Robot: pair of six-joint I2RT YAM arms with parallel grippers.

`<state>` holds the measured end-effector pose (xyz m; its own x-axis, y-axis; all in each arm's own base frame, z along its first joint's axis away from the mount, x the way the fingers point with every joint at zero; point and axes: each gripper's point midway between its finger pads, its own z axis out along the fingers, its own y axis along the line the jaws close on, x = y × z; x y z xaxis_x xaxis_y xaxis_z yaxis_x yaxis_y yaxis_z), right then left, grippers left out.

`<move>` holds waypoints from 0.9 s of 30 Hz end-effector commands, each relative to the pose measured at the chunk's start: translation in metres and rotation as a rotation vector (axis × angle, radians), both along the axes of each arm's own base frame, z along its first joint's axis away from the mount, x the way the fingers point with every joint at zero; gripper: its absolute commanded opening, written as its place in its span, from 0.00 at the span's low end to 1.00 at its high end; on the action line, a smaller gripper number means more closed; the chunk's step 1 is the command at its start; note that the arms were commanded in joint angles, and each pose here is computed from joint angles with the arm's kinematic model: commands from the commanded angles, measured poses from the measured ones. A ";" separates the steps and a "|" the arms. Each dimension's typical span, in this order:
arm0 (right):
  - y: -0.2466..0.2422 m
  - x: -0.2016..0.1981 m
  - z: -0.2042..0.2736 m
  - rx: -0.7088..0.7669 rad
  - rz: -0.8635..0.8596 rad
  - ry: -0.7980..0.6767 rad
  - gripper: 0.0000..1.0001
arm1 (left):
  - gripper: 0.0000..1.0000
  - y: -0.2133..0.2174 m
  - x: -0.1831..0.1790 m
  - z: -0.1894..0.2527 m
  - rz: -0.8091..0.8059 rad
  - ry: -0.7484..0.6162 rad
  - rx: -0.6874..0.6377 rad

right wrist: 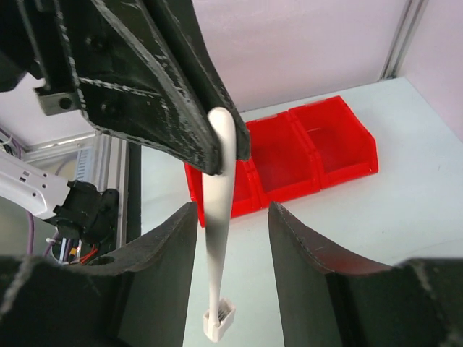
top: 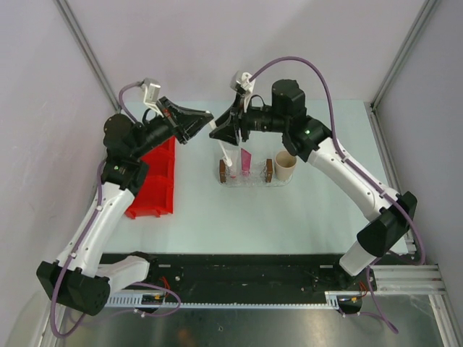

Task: Prepare toiletry sets of a toothbrush and toothpaste on the tray

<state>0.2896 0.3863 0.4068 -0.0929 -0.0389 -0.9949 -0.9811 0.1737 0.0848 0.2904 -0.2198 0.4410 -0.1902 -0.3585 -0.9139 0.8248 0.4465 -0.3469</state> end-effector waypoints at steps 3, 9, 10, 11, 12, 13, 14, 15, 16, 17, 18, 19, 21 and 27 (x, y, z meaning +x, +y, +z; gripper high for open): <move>0.006 0.005 0.000 -0.005 -0.008 -0.010 0.47 | 0.00 -0.003 -0.010 0.011 -0.018 -0.068 -0.005; 0.008 0.005 -0.002 -0.012 -0.011 -0.015 0.35 | 0.00 -0.002 -0.012 0.012 -0.016 -0.076 -0.005; 0.008 0.006 -0.001 -0.014 -0.015 -0.022 0.28 | 0.00 -0.002 -0.012 0.011 -0.015 -0.073 -0.005; 0.007 0.006 -0.001 -0.019 -0.020 -0.027 0.23 | 0.00 -0.002 -0.012 0.010 -0.013 -0.074 -0.004; 0.006 0.006 0.000 -0.021 -0.025 -0.033 0.19 | 0.00 -0.002 -0.011 0.010 -0.011 -0.072 -0.004; 0.006 0.008 -0.001 -0.029 -0.039 -0.044 0.07 | 0.00 -0.001 -0.011 0.010 -0.007 -0.073 -0.004; 0.005 0.008 -0.002 -0.038 -0.047 -0.047 0.01 | 0.00 -0.001 -0.011 0.009 -0.005 -0.071 -0.004; 0.004 0.008 -0.002 -0.044 -0.057 -0.056 0.00 | 0.01 -0.001 -0.011 0.010 -0.005 -0.074 -0.004; 0.003 0.010 -0.003 -0.052 -0.074 -0.063 0.00 | 0.02 -0.001 -0.011 0.010 -0.003 -0.075 -0.005; 0.002 0.010 -0.004 -0.060 -0.079 -0.073 0.00 | 0.02 0.000 -0.010 0.011 -0.001 -0.078 -0.003; 0.000 0.012 -0.005 -0.064 -0.093 -0.078 0.00 | 0.04 0.000 -0.010 0.012 0.001 -0.084 -0.004; -0.001 0.013 -0.005 -0.069 -0.102 -0.081 0.00 | 0.06 0.001 -0.010 0.012 0.003 -0.084 -0.004; -0.005 0.016 -0.004 -0.081 -0.127 -0.100 0.00 | 0.25 0.003 -0.010 0.015 0.006 -0.092 -0.004; -0.025 0.034 -0.008 -0.187 -0.242 -0.224 0.00 | 0.87 0.018 -0.010 0.029 0.033 -0.136 0.020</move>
<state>0.3111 0.3855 0.3702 -0.0494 -0.1703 -0.9842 -0.9542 0.2992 -0.0039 0.2941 -0.2140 0.4348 -0.1571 -0.3409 -0.9269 0.8214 0.4760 -0.3143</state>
